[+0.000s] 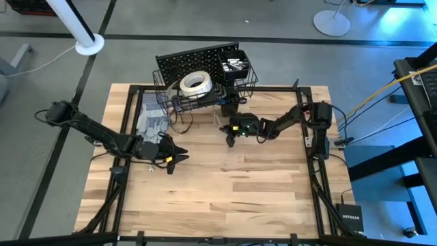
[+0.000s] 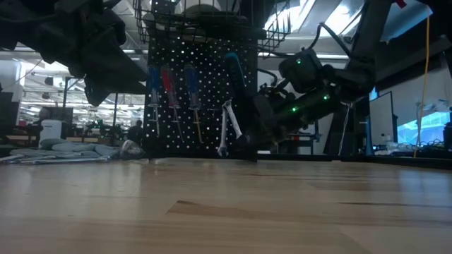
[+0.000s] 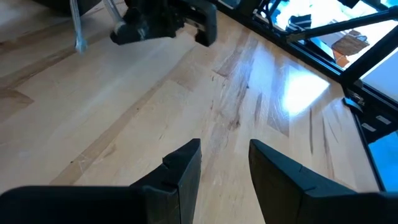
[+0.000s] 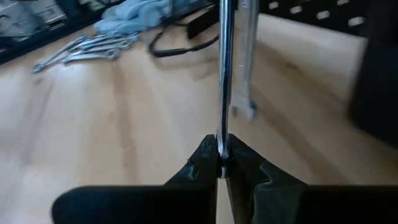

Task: Hang tools onto peg board
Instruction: Hang the wrench on the pegboard

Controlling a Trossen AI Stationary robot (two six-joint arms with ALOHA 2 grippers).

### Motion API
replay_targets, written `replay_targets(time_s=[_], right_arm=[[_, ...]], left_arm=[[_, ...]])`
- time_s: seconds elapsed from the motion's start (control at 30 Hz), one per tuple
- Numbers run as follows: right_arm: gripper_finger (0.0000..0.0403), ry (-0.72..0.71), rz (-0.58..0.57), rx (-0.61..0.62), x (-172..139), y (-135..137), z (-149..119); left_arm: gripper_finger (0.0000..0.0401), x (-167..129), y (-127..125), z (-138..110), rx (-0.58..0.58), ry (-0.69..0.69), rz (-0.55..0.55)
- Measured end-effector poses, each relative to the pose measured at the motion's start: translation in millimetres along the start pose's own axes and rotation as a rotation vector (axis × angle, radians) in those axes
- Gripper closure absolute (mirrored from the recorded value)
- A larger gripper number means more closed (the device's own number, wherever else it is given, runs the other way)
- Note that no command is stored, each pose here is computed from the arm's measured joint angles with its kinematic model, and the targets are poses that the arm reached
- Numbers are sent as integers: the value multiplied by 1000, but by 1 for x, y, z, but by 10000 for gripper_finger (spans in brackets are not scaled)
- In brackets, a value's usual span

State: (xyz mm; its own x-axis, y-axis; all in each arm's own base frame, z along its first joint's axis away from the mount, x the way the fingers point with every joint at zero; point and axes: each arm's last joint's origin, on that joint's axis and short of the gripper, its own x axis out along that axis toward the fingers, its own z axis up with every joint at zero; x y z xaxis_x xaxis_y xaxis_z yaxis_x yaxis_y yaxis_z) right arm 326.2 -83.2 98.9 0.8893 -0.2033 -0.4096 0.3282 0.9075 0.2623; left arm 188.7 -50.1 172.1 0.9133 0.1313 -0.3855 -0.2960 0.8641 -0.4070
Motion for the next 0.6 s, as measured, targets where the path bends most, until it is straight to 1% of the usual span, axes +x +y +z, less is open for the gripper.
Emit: replay_targets(time_s=[0.17,0.3,0.47,0.6], right_arm=[[386,-8,-18,2,0,-7,3],[386,-7,-24,-22,2,-7,5],[386,-16,-47,-34,19,-8,8],[386,-33,-92,-38,32,-8,8]], left_arm=[[274,0,0,0,0,-1,0],[274,0,0,0,0,-1,0],[274,0,0,0,-1,-4,1],[274,0,0,0,-2,-5,0]])
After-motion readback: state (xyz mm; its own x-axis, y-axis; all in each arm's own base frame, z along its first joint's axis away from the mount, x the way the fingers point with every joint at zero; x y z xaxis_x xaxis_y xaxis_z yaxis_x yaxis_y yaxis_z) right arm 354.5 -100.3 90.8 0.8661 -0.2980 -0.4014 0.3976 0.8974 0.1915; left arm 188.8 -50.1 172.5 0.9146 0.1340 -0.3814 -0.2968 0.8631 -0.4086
